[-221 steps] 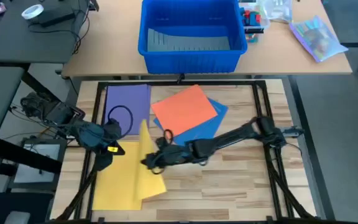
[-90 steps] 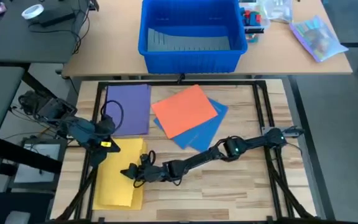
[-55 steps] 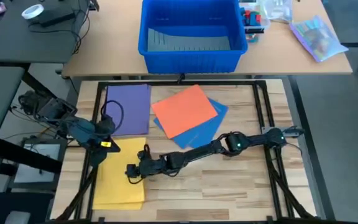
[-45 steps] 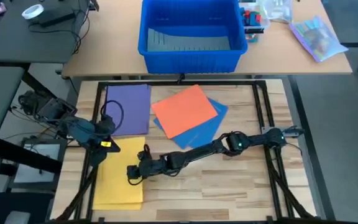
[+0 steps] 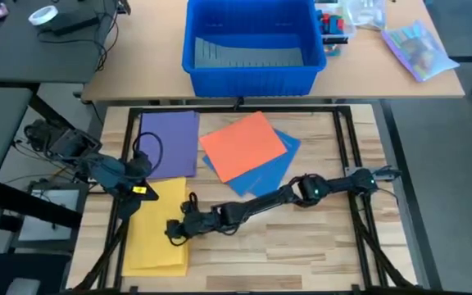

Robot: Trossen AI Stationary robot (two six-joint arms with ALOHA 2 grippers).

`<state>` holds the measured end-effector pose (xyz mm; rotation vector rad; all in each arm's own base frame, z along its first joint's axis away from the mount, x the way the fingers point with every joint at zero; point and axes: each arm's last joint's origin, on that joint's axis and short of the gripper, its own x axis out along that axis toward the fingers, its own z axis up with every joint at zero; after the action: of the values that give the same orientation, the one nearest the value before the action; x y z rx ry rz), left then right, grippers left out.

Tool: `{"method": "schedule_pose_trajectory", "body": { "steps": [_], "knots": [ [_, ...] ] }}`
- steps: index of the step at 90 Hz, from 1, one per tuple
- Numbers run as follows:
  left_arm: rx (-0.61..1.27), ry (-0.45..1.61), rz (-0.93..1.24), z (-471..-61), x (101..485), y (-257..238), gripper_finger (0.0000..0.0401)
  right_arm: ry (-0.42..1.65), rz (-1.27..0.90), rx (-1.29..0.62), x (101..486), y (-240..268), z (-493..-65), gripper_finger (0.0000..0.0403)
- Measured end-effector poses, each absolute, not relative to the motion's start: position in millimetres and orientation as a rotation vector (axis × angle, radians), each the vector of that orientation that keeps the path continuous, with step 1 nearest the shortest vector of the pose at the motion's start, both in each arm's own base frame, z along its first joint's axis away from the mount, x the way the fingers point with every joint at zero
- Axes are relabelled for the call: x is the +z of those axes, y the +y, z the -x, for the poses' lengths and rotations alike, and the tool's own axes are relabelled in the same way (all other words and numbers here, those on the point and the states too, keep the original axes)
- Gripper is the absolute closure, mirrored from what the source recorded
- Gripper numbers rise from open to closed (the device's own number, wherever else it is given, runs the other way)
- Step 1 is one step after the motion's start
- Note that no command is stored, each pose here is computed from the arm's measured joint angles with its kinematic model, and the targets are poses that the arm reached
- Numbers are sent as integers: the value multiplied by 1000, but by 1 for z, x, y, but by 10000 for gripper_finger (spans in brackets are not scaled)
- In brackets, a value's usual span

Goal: Organize paper
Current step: Stack the yellow colored paper on top of the other yellow colored papers

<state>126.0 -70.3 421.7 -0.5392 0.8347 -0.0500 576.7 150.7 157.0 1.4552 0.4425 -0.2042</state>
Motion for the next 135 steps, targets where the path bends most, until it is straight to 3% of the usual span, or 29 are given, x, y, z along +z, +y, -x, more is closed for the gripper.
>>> {"method": "schedule_pose_trajectory", "body": {
  "steps": [46, 65, 76, 91, 103, 123, 135],
  "knots": [
    [-53, 834, 533, -126, 422, -70, 401, 562, -1441, -197, 148, 178, -566, 296],
    [-53, 834, 533, -126, 422, -70, 401, 580, -1408, -242, 144, 163, -568, 296],
    [-53, 835, 533, -126, 422, -70, 401, 555, -1392, -199, 147, 160, -571, 296],
    [-53, 835, 532, -126, 422, -70, 401, 674, -1353, -193, 140, 168, -565, 296],
    [-53, 835, 532, -126, 422, -70, 401, 613, -1341, -130, 151, 171, -568, 296],
    [-46, 836, 548, -126, 422, -70, 401, 779, -1252, -262, 128, 161, -559, 296],
    [-44, 838, 554, -126, 422, -70, 401, 755, -1261, -236, 138, 161, -560, 296]
  ]
}}
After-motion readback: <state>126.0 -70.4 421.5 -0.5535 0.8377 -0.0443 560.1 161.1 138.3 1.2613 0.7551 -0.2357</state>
